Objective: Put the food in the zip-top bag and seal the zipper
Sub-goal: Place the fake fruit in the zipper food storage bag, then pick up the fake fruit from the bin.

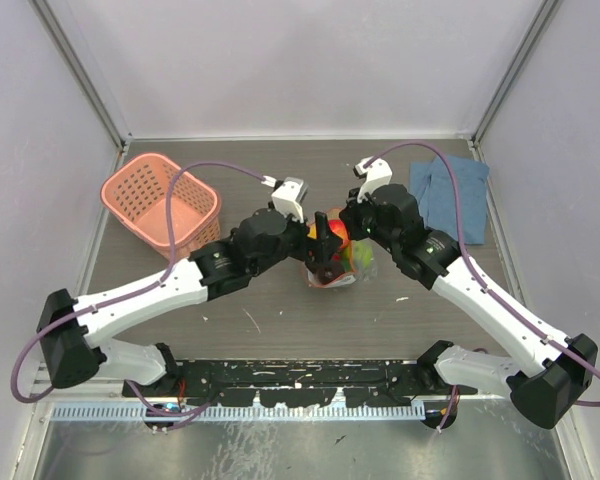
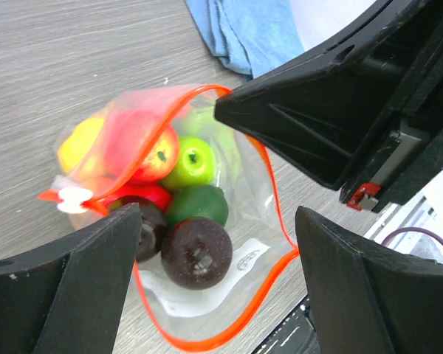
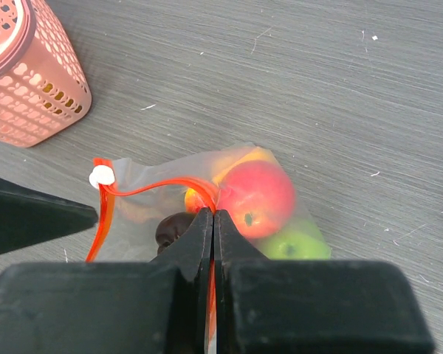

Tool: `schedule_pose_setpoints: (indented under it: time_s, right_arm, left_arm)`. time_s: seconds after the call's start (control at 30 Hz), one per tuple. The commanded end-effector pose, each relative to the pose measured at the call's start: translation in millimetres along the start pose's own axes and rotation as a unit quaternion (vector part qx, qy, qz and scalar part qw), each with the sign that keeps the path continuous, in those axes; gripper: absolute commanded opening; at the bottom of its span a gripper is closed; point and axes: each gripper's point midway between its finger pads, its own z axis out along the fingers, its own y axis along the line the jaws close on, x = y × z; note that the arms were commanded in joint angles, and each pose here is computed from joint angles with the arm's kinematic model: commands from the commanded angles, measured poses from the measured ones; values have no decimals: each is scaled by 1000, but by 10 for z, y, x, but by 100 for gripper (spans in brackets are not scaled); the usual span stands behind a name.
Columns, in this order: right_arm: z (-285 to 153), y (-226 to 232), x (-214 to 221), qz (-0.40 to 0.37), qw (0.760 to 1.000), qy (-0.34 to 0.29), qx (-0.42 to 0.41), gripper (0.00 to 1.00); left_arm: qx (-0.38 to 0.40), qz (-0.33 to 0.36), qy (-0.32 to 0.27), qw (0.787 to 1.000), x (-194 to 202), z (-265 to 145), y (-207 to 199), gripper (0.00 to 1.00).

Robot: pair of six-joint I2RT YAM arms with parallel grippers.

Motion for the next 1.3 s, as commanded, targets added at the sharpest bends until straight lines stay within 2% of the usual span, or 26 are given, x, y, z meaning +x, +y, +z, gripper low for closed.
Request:
schedule_pose_setpoints:
  time_s: [0.0,0.37,0.7,0.77,1.0,1.27]
  right_arm:
    - [-50,82,-288,11,998,-52,-15,0]
    - [-42,52,-279,3,999,-52,-8,0]
    - [-35,71,-274,-6,998,-53,-15,0]
    - [-35,92,-272,-6,998,-53,-21,0]
    - [-67,99,-278,-7,998,-58,-25,0]
    - [-80,82,-239,-8,998,-58,-24,0]
  left_arm:
    - [-41,17,-18,999,-213,-275,144,86]
    - [-183,44,-11,982,-522,-873,774,86]
    - [-313,5,11,950,-727,-1409,1613,87]
    - [-337,-15,21,941,-708,-1490,1794,90]
    - [-378,-128,24,916,-649,-1599,2235,91]
    - [-449,-260,-10,855,-667,-1684,2766,96]
